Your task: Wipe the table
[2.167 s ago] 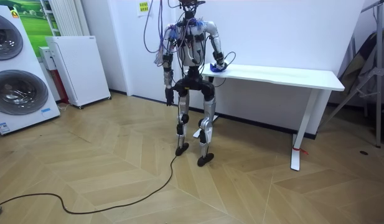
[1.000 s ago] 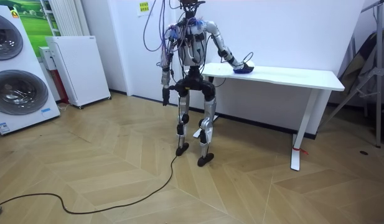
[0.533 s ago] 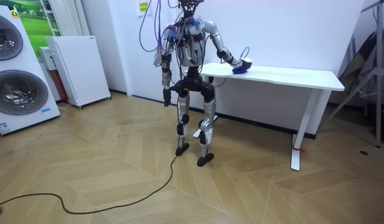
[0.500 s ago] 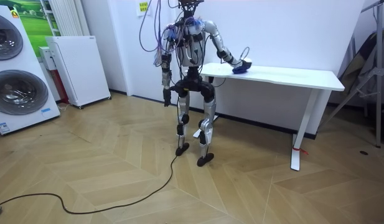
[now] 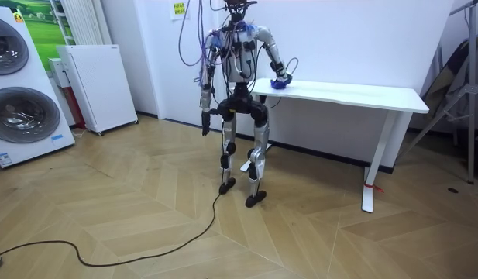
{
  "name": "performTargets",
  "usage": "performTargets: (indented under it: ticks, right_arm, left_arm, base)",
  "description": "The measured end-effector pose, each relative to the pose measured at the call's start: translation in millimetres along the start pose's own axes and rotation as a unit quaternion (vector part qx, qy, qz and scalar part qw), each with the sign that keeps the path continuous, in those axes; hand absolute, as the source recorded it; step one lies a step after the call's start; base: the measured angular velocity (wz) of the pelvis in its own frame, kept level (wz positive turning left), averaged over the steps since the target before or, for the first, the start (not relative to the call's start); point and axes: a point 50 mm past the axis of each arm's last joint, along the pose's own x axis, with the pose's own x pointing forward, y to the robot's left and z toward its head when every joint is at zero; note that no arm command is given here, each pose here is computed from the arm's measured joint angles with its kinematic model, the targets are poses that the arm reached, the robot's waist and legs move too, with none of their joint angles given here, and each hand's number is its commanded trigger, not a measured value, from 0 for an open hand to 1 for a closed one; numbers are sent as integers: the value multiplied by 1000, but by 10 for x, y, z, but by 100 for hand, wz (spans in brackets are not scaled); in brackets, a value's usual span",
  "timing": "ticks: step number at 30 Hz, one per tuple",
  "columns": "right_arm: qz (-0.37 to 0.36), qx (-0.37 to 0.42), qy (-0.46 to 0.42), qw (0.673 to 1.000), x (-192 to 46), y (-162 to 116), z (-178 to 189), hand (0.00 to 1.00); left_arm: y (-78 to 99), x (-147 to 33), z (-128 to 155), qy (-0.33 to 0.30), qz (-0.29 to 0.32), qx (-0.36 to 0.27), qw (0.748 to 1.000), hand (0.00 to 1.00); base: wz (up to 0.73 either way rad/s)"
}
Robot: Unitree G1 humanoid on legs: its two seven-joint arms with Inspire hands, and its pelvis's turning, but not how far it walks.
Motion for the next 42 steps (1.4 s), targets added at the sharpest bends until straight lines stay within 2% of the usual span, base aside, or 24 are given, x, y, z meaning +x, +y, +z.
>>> performTargets:
  ticks: [5, 9, 12, 15, 17, 21, 23, 25, 28, 31, 33, 36, 39, 42]
  right_arm:
    - [-13, 78, 93, 993, -258, 59, -462, 100]
    - [-49, 143, 220, 964, -492, 56, -932, 100]
    - [-78, 153, 299, 939, -739, 28, -1252, 100]
    - [-90, 146, 328, 929, -895, 14, -1377, 100]
    - [-90, 146, 325, 930, -829, 7, -1338, 100]
    - [-74, 119, 280, 950, -532, -31, -1047, 100]
    - [-55, 96, 227, 968, -387, -35, -809, 100]
    - [-30, 54, 120, 991, -97, -53, -328, 100]
    - [-9, 26, 17, 999, 152, -115, 168, 100]
    - [-17, 22, -33, 999, 308, -239, 443, 100]
    - [-11, 21, -27, 999, 321, -228, 418, 100]
    - [17, 12, 19, 1000, 256, -125, 118, 100]
    - [13, 57, 55, 997, 111, -42, -115, 100]
    - [-3, 105, 120, 987, -100, 6, -469, 100]
  left_arm:
    - [119, -17, -38, 0, 23, -15, 1000, 0]
    - [218, -25, -42, -6, 54, -43, 998, 0]
    - [262, -39, -85, 0, 64, -46, 997, 0]
    - [237, -41, -99, 3, 65, -30, 997, 0]
    - [197, -39, -104, 6, 57, -20, 998, 0]
    - [62, -28, -101, 12, 33, -1, 999, 0]
    - [20, -24, -96, 14, 21, 9, 1000, 0]
    - [-30, -7, -46, 14, 8, 21, 1000, 0]
    - [-20, 21, 72, 1, 2, 26, 1000, 0]
    - [-18, 14, 43, 9, 0, 22, 1000, 0]
    - [-18, 2, 5, 13, 0, 21, 1000, 0]
    - [-16, -14, -22, 13, 1, 21, 1000, 0]
    - [-6, -44, -111, 21, 3, 17, 1000, 0]
    - [102, -52, -123, 17, 24, -2, 1000, 0]
  base:
    - [21]
    - [-6]
    - [1]
    - [-19]
    - [-47]
    - [-46]
    - [-34]
    - [-19]
    - [17]
    - [36]
    - [46]
    - [42]
    - [24]
    - [21]
